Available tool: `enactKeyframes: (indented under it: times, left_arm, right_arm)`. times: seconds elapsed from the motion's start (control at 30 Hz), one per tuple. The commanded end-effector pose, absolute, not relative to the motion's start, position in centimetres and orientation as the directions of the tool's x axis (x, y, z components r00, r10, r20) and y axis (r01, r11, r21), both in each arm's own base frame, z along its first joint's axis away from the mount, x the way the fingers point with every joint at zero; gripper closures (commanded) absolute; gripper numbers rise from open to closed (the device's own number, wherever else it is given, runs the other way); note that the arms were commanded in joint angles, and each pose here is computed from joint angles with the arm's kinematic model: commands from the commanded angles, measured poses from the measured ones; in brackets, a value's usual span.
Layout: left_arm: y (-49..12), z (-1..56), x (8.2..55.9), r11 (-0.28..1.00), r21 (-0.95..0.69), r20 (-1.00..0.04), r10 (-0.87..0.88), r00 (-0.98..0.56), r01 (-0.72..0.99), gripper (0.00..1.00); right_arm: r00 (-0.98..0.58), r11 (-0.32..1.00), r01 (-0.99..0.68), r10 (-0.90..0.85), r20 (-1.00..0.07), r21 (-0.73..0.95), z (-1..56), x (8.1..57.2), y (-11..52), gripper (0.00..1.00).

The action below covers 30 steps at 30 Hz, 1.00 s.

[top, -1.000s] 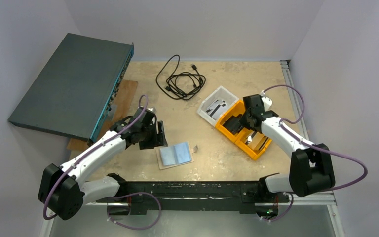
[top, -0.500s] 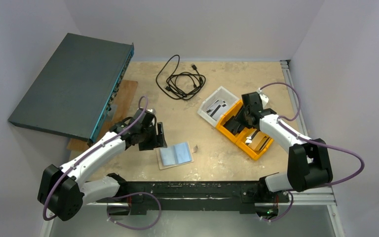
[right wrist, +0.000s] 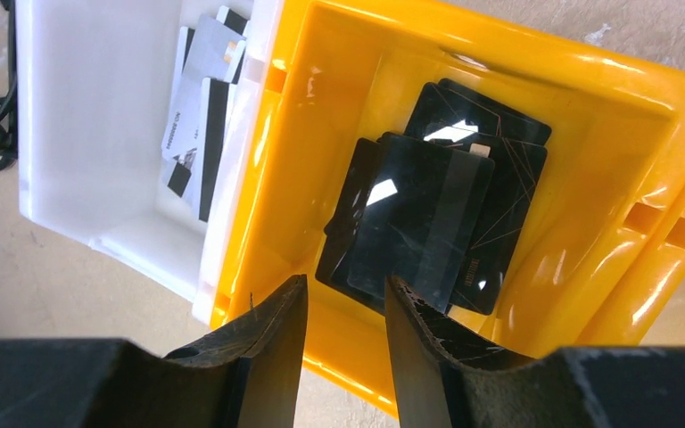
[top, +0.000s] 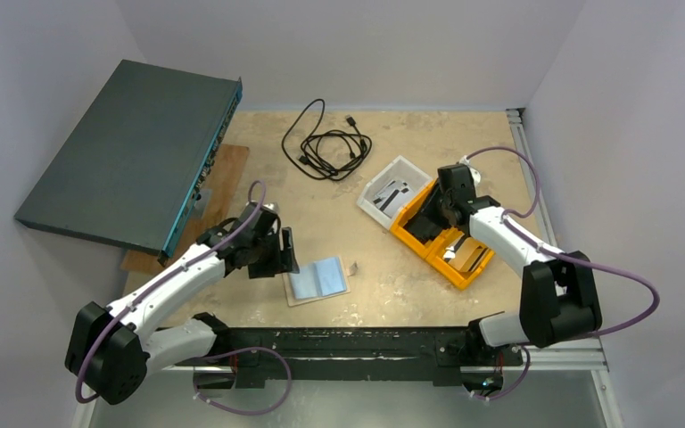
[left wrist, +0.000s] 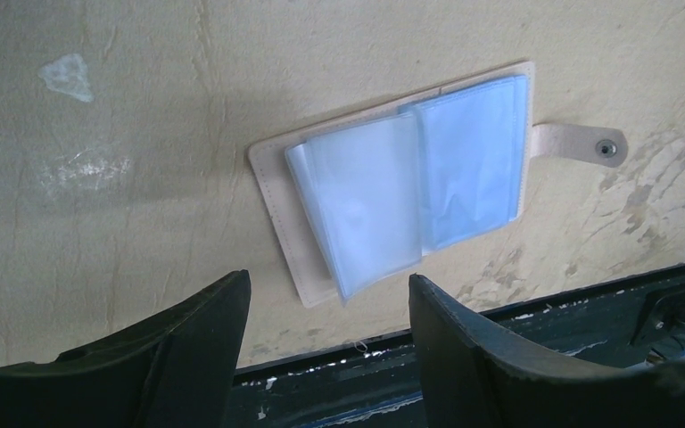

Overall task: Take the credit cards out of the card holder
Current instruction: Place the credit card in the storage box, then close the card holder at the corner of the board.

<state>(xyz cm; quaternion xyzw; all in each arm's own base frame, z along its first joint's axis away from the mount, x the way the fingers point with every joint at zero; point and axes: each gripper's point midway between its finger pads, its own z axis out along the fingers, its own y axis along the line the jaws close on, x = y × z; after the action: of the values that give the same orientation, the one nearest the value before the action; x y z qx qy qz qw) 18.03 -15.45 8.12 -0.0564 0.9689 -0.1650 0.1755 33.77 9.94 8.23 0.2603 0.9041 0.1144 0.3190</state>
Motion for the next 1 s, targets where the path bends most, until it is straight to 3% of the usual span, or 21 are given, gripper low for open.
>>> enactKeyframes:
  times: [0.0,0.3,0.6,0.97]
  left_arm:
    - [-15.3,7.5,17.6,0.933,-0.35,-0.319,-0.197,-0.927,-0.077,0.35]
    - [-15.9,5.0,16.4,0.907,-0.399,-0.252,-0.247,-0.936,-0.132,0.43]
    - [-15.9,3.0,16.2,0.896,-0.406,-0.231,-0.293,-0.928,-0.182,0.55]
    - [-16.3,1.8,16.6,0.899,-0.397,-0.212,-0.285,-0.935,-0.184,0.66]
  right_arm:
    - [-0.643,0.847,0.307,0.521,-0.561,0.434,11.7,34.4,11.1,0.62]
    - [-0.75,0.904,0.104,0.345,-0.565,0.415,11.5,30.0,18.6,0.61]
    - [-0.853,0.88,-0.163,0.101,-0.512,0.446,8.4,24.6,28.0,0.58]
    - [-0.868,0.875,-0.25,-0.013,-0.496,0.415,6.0,22.7,30.2,0.58]
